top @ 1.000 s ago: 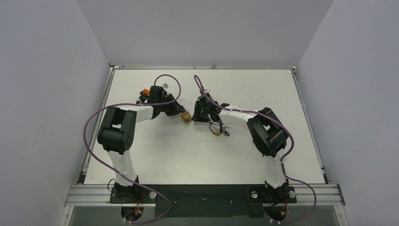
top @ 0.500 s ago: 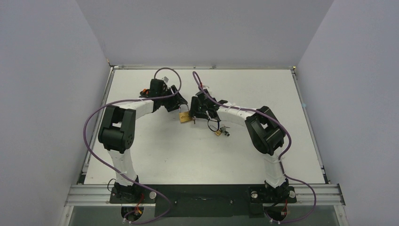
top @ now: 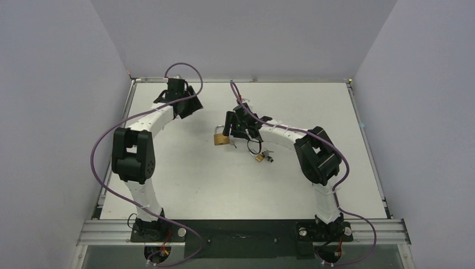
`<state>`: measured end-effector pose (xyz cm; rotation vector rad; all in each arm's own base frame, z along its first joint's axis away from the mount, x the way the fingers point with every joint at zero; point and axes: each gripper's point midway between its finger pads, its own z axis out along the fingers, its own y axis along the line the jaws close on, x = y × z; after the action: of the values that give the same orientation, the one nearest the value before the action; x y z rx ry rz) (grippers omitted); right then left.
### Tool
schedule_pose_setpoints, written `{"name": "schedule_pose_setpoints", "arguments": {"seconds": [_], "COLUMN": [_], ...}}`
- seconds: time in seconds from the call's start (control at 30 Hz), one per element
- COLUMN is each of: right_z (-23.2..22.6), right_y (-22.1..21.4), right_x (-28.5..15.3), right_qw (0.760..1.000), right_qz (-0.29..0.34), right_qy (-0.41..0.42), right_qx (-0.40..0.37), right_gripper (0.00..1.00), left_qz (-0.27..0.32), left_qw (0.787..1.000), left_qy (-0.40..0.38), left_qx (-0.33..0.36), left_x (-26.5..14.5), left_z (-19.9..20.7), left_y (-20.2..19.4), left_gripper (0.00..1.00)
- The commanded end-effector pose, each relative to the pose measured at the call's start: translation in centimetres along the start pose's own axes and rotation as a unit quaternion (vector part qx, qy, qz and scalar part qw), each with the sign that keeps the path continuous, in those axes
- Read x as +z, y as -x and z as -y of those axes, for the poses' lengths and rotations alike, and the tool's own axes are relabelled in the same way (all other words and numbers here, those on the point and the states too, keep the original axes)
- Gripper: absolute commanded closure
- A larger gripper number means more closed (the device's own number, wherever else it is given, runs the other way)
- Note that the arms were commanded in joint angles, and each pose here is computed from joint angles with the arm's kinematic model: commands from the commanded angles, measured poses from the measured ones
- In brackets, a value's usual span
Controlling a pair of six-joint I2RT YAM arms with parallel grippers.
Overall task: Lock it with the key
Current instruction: Place the key at the center of the board, then pick up the lock from the center of the board.
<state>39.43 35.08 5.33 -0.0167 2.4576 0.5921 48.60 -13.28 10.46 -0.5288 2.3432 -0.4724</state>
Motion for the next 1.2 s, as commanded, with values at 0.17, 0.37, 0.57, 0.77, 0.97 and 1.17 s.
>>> {"name": "schedule_pose_setpoints", "arguments": {"seconds": [0.17, 0.37, 0.57, 0.77, 0.97, 1.17], "right_z": [-3.2, -3.3, -3.2, -2.2, -1.6, -1.3], "right_y": [2.8, 1.9, -0.2, -0.6, 0.3, 0.8], "right_x": [-6.3, -8.5, -10.4, -12.0, -13.5, -14.2], "right_qw": [0.997, 0.996, 0.995, 0.994, 0.993, 0.991], "right_qz": [0.055, 0.051, 0.046, 0.053, 0.07, 0.08], "right_qy": [0.053, 0.075, 0.09, 0.091, 0.091, 0.096], "right_qx": [-0.013, -0.017, -0.024, -0.032, -0.04, -0.039], "right_gripper": [0.38, 0.38, 0.38, 0.38, 0.38, 0.38], "left_qz": [0.076, 0.061, 0.043, 0.0, -0.029, -0.021], "left_qw": [0.99, 0.991, 0.993, 0.996, 0.997, 0.998], "left_qy": [0.122, 0.114, 0.101, 0.084, 0.053, 0.032], "left_qx": [-0.011, -0.025, -0.03, -0.016, -0.039, -0.049], "left_x": [-1.0, 1.4, 4.5, 7.8, 9.2, 7.6], "left_z": [-7.4, -10.4, -12.0, -12.6, -11.7, -9.1], "left_y": [9.5, 12.1, 13.9, 13.6, 12.4, 10.6], "left_gripper": [0.42, 0.41, 0.4, 0.4, 0.4, 0.39]}}
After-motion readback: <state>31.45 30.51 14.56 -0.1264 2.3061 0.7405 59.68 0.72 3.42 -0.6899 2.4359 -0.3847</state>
